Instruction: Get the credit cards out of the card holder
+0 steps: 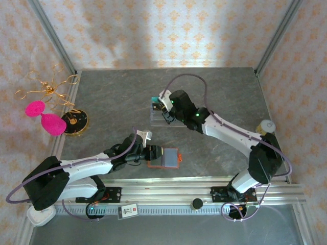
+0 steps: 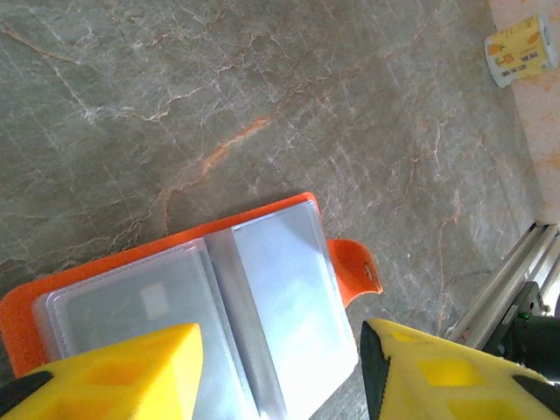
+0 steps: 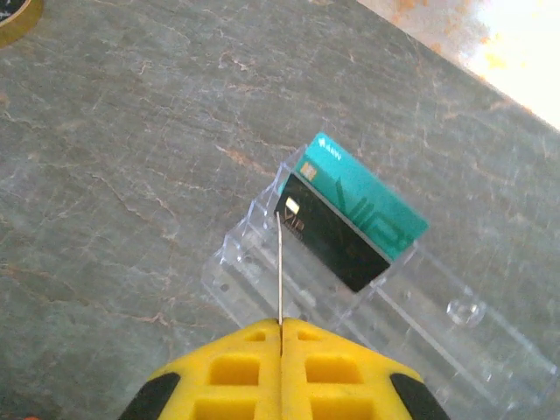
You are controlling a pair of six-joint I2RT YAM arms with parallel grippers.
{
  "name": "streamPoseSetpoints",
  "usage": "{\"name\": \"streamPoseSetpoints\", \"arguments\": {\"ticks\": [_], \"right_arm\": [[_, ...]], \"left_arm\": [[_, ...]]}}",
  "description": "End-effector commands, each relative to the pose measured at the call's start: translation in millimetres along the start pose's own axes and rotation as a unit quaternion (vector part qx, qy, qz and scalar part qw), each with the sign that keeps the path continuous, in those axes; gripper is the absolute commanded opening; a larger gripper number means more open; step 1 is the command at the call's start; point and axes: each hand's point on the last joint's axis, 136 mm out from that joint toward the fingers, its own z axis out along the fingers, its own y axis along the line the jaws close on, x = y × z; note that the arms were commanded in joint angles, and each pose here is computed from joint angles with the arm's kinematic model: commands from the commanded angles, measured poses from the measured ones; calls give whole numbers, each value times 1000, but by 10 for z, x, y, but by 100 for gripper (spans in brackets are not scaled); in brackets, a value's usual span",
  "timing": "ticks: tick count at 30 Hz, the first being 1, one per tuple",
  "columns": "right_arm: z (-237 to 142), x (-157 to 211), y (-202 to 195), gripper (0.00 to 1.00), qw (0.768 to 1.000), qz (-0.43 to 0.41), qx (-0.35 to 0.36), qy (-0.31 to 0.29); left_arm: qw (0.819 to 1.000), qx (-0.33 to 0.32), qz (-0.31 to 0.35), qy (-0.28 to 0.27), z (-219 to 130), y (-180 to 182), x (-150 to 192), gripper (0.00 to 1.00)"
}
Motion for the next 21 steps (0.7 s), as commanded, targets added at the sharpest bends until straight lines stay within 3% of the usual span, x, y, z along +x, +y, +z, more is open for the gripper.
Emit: {"name": "streamPoseSetpoints", "arguments": {"ticks": [1,14,21], "right_arm": [[5,-59,20,0,994,-96,-35,25],[248,-201,11,0,966,-200,-162,25],[598,-116,-189,0,958,-227,-164,61]], "left_arm": [[1000,6,4,3,-44,-54,-82,51],[999,10,18,32,-142,-98,-138,51],[999,13,7,44,-113,-72,-91,50]]}}
